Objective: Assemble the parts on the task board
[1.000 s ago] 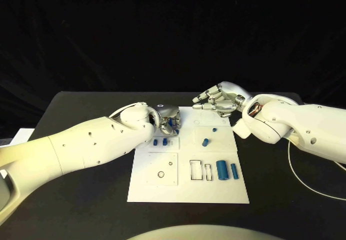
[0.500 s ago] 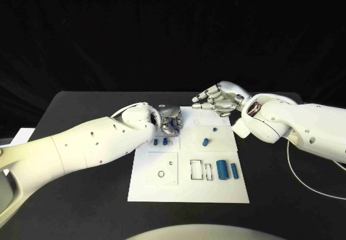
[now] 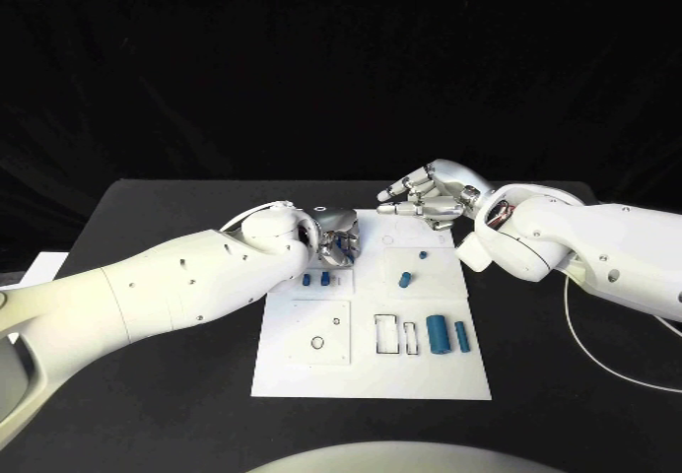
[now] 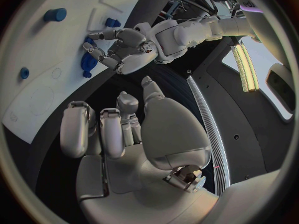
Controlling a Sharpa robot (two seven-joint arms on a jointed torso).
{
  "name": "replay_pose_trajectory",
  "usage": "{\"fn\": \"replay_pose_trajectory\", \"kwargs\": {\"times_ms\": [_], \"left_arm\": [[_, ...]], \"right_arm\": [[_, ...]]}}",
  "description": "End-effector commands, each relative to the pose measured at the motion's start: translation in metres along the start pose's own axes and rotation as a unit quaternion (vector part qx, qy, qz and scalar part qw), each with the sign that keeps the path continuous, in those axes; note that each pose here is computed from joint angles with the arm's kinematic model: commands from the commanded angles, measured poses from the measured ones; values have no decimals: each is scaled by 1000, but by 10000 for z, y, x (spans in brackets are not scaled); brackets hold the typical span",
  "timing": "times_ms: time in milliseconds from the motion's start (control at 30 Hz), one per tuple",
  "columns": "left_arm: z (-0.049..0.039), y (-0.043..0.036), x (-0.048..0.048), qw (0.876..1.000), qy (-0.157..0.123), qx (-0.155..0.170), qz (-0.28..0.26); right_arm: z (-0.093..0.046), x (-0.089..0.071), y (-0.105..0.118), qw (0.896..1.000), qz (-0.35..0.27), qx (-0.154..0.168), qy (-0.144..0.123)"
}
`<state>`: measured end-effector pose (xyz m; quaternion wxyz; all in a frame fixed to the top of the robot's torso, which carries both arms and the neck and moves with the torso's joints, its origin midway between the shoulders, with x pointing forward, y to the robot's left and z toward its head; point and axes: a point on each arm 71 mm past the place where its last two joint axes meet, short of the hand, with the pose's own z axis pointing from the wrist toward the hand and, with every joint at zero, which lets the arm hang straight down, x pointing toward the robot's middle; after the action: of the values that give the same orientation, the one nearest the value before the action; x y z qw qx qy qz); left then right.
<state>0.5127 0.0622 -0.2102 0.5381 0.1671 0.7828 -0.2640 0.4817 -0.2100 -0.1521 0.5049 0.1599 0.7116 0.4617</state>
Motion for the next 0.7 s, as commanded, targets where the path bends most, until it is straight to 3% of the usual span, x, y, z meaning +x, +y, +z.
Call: {"fn": "replay_pose_trajectory", "kwargs": {"times_ms": [33,400,700], "left_arm": [[-4,24,125,999,38,-11,1],[-88,71,42,999,15,-3,-43],[-192,87,-125,996,6,0,-94]], "right_arm": [[-2,11,7,1000,0,-4,5],[-8,1,3,1000,-1,-4,3],[-10,-12,-5,1000,-2,-3,-1]]}}
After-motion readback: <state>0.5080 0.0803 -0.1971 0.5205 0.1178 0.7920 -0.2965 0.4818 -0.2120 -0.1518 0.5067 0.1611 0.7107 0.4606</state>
